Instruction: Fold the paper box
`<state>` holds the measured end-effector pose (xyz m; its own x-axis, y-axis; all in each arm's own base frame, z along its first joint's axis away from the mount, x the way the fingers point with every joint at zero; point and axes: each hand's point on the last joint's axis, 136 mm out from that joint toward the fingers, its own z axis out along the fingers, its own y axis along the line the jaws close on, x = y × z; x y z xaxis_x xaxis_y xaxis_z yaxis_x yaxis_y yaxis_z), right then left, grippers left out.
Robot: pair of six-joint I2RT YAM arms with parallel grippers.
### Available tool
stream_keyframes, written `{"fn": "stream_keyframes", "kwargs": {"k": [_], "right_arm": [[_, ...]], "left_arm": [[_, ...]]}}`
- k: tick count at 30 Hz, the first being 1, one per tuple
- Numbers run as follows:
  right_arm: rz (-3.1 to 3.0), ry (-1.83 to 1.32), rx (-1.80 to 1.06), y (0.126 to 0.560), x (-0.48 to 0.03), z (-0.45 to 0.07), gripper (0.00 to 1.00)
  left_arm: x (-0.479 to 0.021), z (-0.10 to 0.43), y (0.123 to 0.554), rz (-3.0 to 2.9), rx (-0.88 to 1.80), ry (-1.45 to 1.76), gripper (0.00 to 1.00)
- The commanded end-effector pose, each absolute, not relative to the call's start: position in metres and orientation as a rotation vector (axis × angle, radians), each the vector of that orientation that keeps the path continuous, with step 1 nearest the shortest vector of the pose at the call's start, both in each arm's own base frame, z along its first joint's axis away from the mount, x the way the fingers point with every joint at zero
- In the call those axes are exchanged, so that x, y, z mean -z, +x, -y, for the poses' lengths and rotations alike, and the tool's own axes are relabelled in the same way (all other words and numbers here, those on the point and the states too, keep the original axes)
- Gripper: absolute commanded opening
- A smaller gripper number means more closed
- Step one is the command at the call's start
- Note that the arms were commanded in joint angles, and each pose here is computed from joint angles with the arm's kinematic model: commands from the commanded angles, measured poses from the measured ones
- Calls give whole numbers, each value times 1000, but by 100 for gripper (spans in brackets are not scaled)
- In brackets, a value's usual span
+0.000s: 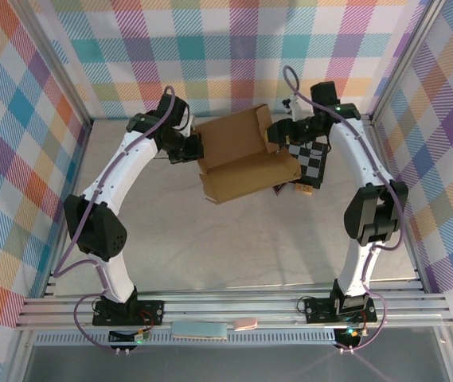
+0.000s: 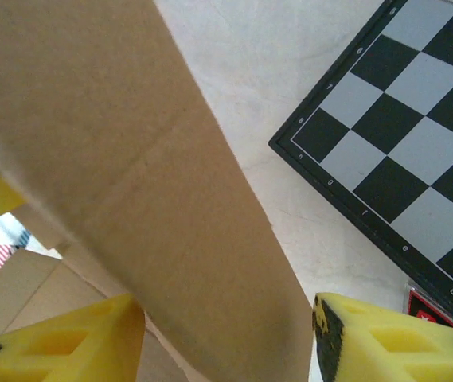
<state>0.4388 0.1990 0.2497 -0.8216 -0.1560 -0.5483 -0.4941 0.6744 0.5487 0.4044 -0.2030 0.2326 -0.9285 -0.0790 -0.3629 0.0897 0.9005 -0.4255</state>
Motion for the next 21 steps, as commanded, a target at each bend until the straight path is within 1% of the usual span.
{"fn": "stream_keyframes", "kwargs": {"k": [1,6,9,13,16,17,19,21], "right_arm": [[-2406,-583,-905,440,-252,-204,53],[-2452,-590,-705,448,-240,-205,43],[-2483,-586,-559,453,-231,-202,41],[-2499,-652,-420,452,-218,-205,42],[-2522,-665,-249,454,-205,-205,30],[-2523,-660,-173,456,-202,-203,28],[-2525,-638,-12,462,-197,-194,30],[-2518,-617,83,465,-197,-190,32]], "left_arm": [[-246,206,408,-2660,665,34,0],[-247,206,408,-2658,669,38,0],[-248,206,407,-2656,665,43,0],[-249,206,406,-2654,668,45,0],[-250,206,406,-2651,669,47,0],[-250,206,406,-2651,670,47,0],[-251,206,406,-2649,670,47,0],[-250,206,405,-2651,669,47,0]]}}
